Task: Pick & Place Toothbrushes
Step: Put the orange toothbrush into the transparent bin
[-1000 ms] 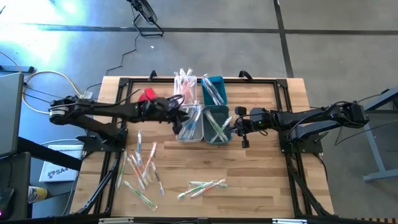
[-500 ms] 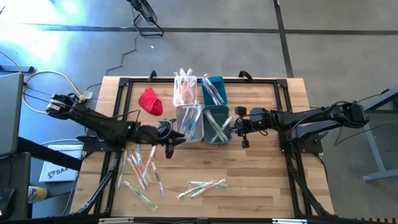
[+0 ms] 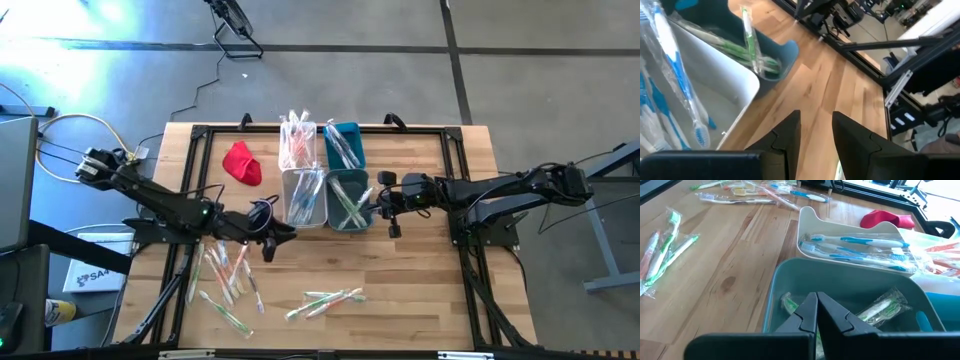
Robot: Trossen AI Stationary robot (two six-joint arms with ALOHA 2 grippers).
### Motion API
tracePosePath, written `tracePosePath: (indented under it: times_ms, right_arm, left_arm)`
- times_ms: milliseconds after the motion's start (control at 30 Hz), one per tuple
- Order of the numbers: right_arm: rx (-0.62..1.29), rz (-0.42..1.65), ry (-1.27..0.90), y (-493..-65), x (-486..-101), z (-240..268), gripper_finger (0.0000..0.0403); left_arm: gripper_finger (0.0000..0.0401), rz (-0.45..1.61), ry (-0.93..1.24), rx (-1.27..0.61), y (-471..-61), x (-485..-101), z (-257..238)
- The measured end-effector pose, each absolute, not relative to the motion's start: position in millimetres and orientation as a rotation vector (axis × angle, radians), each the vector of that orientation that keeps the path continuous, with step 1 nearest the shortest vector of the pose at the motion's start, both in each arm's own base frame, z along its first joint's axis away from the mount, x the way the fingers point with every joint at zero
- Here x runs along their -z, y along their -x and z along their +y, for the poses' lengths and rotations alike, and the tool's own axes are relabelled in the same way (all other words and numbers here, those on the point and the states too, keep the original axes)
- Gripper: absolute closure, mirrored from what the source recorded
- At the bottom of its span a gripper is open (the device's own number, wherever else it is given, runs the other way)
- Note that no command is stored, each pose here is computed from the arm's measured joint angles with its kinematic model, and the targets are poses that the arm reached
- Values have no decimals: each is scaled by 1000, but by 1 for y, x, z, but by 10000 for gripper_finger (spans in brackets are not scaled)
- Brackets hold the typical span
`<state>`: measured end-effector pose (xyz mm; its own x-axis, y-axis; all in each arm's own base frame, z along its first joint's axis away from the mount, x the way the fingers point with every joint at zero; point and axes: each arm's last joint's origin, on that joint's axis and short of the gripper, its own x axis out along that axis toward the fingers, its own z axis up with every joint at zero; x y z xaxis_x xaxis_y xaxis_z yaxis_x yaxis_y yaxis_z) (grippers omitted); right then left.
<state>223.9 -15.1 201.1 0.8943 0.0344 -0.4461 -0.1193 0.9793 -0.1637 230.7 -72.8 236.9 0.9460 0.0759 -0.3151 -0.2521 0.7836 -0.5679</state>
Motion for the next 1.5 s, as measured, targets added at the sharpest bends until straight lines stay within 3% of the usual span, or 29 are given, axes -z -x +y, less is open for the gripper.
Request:
tracePosePath:
  times_ms: [1233,1500]
  right_arm:
    - [52,438,-9,-225,-203,-18,401]
    - [43,437,32,-225,-204,-18,401]
  left_arm:
    - [292,319,633,-192,-230,-233,-73]
    - [292,210,706,-154,-233,-244,-74]
